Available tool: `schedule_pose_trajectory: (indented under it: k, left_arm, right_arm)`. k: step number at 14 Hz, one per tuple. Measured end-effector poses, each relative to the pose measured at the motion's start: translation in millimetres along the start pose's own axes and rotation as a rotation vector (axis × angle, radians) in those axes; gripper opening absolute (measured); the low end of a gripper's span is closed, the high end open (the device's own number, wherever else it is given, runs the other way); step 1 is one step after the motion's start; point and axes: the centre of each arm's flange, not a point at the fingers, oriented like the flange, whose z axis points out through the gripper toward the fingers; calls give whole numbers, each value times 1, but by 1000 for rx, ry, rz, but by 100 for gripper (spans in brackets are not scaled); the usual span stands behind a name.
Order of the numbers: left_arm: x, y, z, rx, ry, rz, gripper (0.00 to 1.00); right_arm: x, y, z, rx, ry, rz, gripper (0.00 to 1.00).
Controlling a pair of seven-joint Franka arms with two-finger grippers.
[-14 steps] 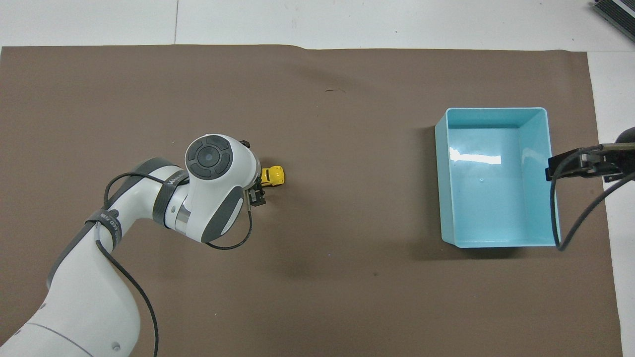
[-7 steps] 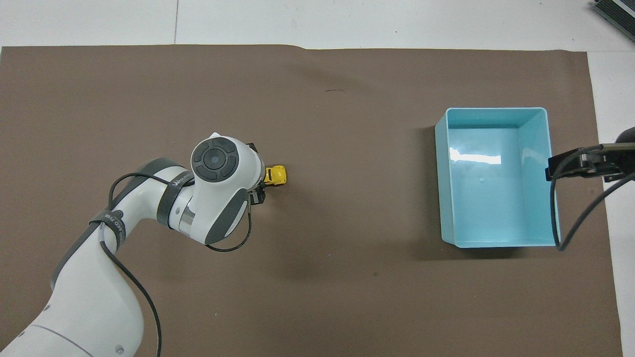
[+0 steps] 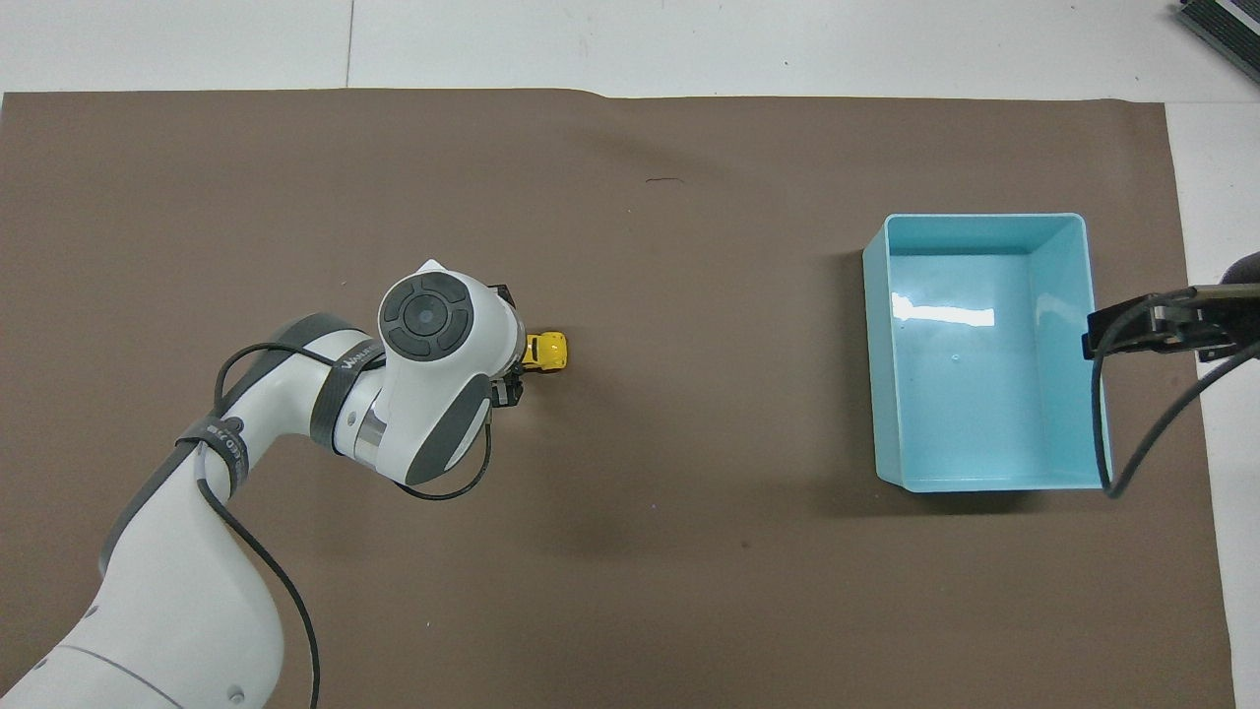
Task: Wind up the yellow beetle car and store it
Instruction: 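Press the car with the left gripper and drag it back toward the left arm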
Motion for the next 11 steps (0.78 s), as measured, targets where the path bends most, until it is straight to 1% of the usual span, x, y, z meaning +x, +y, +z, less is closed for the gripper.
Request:
schedule_pose_trajectory:
  k: [4,11]
  left_arm:
    - [33,11,-1,23,23,2,45]
    - [114,34,-4,43,42,67,45]
  right_arm:
    - [0,0,0,0,0,0,100]
    - [0,0,0,0,0,0,100]
